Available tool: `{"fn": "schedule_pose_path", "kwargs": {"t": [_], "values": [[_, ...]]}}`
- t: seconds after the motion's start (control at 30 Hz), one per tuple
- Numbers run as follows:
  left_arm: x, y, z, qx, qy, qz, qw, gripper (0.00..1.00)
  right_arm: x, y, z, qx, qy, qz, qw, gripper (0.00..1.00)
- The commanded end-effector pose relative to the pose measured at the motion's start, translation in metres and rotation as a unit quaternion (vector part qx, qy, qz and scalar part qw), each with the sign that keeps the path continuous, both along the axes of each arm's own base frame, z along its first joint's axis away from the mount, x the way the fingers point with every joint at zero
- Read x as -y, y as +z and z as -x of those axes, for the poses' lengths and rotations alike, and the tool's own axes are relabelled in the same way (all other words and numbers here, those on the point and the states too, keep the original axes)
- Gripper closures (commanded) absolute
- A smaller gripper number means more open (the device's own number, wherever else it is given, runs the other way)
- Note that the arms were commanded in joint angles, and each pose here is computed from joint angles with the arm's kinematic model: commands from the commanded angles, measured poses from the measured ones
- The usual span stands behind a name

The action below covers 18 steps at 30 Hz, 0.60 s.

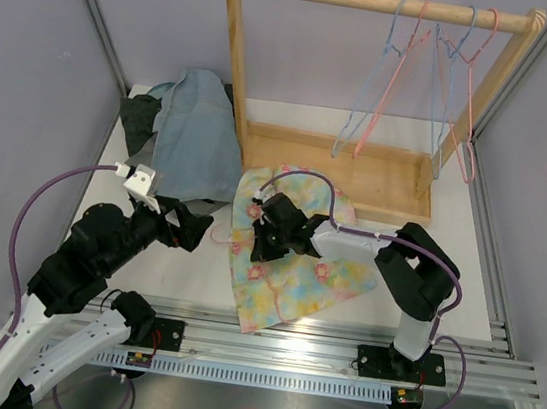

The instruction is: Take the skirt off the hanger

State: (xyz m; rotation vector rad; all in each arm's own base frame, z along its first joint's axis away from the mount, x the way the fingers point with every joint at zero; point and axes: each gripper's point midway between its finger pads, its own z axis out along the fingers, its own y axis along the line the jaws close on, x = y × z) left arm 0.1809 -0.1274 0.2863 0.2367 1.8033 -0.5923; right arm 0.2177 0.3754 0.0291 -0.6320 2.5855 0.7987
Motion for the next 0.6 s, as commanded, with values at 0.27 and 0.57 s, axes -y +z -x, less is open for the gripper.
{"fn": "schedule_pose_path", "kwargs": {"t": [0.27,0.57], "values": [[0.005,0.005,-0.001,0.006,-0.008,0.012,1.0,0.01,-0.014,0.07,-0.003,0.036,0.0,-0.068,0.997,1.0],[0.012,0.009,-0.006,0.007,-0.016,0.011,1.0,0.01,-0.006,0.266,-0.006,0.147,-0.013,-0.186,0.971,1.0]]}}
